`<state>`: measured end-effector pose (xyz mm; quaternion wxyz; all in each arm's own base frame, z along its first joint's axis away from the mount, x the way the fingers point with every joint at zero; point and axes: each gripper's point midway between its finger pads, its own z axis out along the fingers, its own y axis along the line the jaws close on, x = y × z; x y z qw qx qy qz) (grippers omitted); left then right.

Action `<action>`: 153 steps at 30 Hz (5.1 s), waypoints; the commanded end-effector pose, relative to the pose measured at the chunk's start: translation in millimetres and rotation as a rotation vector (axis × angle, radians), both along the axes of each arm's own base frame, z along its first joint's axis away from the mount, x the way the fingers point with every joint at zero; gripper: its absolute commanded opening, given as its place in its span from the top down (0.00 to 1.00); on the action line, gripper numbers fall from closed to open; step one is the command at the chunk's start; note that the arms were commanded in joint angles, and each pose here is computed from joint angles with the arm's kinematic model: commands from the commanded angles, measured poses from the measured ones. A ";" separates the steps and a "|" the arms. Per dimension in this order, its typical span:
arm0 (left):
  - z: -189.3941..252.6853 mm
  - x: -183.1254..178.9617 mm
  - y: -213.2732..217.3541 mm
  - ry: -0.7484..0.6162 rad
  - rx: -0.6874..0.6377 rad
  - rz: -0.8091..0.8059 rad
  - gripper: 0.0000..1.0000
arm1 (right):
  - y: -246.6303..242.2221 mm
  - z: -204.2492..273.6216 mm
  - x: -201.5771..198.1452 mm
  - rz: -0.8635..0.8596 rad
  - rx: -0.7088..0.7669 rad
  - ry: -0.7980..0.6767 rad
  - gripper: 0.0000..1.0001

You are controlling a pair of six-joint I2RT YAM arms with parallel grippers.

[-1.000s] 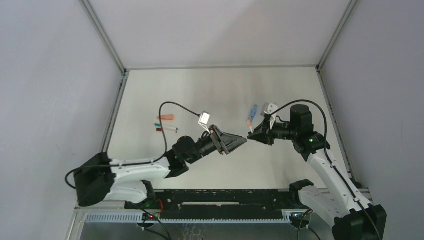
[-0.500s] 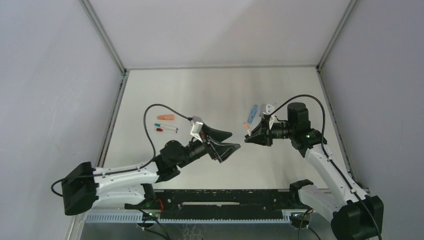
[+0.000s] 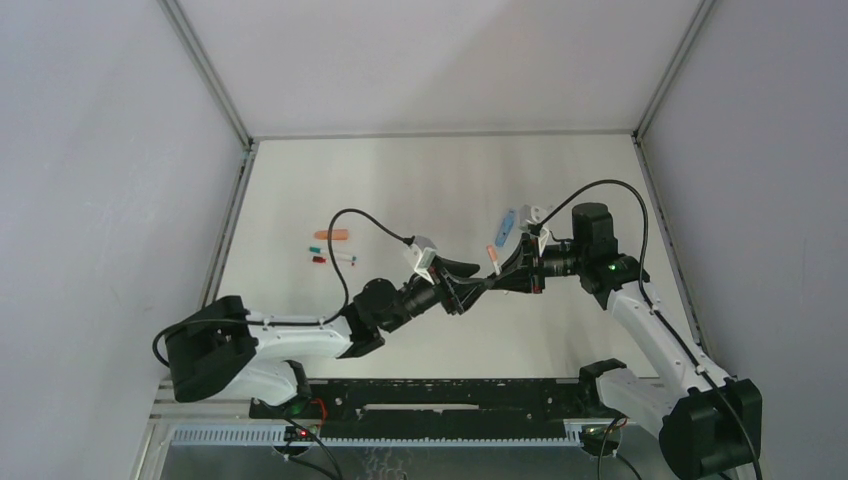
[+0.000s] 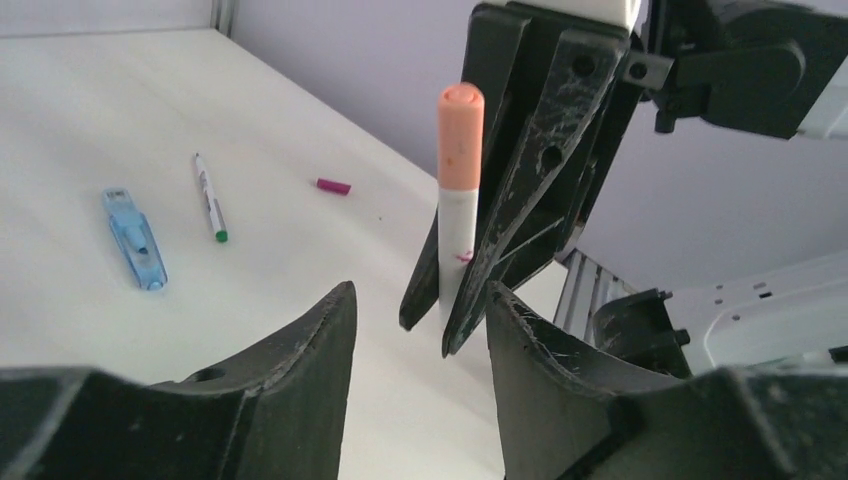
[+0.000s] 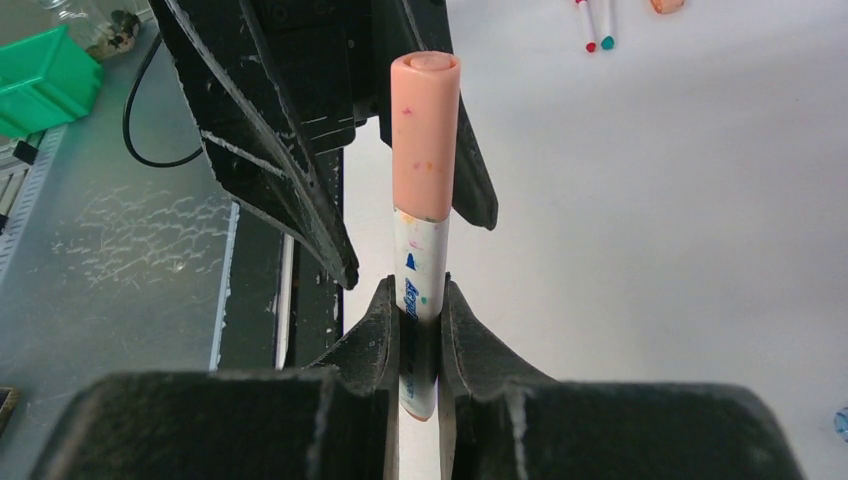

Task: Insert the pens into the pen caps
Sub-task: Press the pen cap onto the pen, then place the pen at the center of the board, then pick up the pen from the center of the board.

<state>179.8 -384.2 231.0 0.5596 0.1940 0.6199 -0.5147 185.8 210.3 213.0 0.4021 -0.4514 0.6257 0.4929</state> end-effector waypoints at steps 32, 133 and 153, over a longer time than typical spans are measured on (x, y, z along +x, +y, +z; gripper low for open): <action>34.8 25.1 1.6 0.013 -0.233 0.045 1.00 | -0.4 11.7 8.9 -0.012 -0.001 -0.063 0.28; -48.1 93.3 186.8 0.043 -0.118 0.331 0.00 | -82.1 -94.6 246.0 -1.129 -0.433 0.485 0.31; -51.8 98.0 182.9 0.061 -0.112 0.322 0.00 | -92.6 -166.6 294.2 -1.248 -0.607 0.646 0.46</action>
